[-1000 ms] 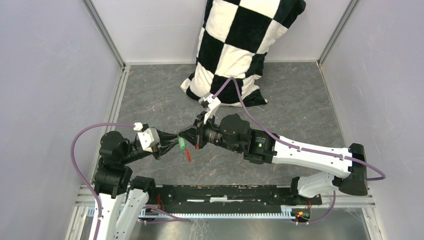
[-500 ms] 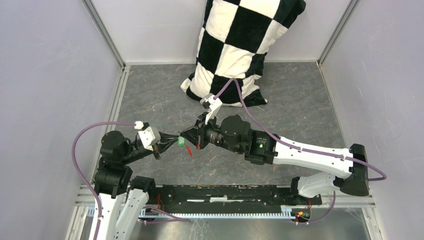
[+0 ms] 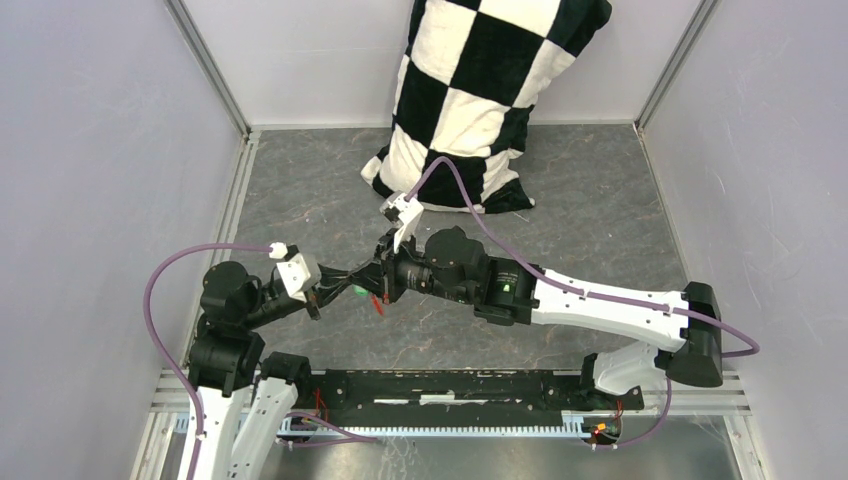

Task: Put the keys on the keyring

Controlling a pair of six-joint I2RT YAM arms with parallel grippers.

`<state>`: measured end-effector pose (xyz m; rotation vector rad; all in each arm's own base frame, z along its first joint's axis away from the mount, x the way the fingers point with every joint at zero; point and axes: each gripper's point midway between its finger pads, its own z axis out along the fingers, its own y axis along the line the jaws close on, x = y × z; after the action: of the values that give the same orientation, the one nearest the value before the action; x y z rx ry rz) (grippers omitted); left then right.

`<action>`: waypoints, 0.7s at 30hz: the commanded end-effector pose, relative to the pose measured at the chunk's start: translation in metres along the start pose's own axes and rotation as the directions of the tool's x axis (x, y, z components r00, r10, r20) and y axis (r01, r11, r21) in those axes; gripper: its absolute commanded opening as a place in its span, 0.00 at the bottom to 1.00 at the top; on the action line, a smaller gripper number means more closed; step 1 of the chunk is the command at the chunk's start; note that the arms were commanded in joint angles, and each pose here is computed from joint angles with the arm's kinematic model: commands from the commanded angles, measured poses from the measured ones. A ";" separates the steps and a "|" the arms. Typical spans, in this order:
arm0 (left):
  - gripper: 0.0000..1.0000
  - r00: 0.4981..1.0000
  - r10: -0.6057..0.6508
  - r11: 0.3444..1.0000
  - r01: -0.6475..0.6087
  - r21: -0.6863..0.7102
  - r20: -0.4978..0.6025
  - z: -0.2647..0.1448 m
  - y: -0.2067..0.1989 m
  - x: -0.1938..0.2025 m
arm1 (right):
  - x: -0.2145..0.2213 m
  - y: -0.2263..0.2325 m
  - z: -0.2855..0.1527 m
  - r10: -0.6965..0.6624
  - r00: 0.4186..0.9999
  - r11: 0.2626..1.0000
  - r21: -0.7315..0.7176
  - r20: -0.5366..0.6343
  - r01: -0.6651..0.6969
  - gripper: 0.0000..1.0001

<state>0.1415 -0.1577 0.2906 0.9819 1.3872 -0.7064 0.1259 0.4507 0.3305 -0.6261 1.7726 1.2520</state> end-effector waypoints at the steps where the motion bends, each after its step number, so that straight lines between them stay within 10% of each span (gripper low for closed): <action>1: 0.02 0.996 0.075 0.997 -0.076 0.023 0.041 -0.003 -0.004 -0.018 | -0.017 0.031 0.003 -0.007 1.000 0.994 -0.108 0.017 0.009 0.00; 13: 0.02 0.981 0.144 0.961 -0.171 0.219 0.132 -0.008 -0.042 -0.034 | -0.009 0.035 -0.003 -0.036 0.998 0.989 -0.147 -0.056 0.027 0.01; 21: 0.02 0.966 0.186 0.929 -0.232 0.288 0.177 -0.012 -0.055 -0.040 | -0.011 0.048 -0.015 -0.067 0.993 0.974 -0.224 -0.100 0.043 0.20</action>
<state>0.1122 -0.1698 0.2928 1.1384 1.2684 -0.8071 0.1007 0.4497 0.3344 -0.8248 1.8064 1.3202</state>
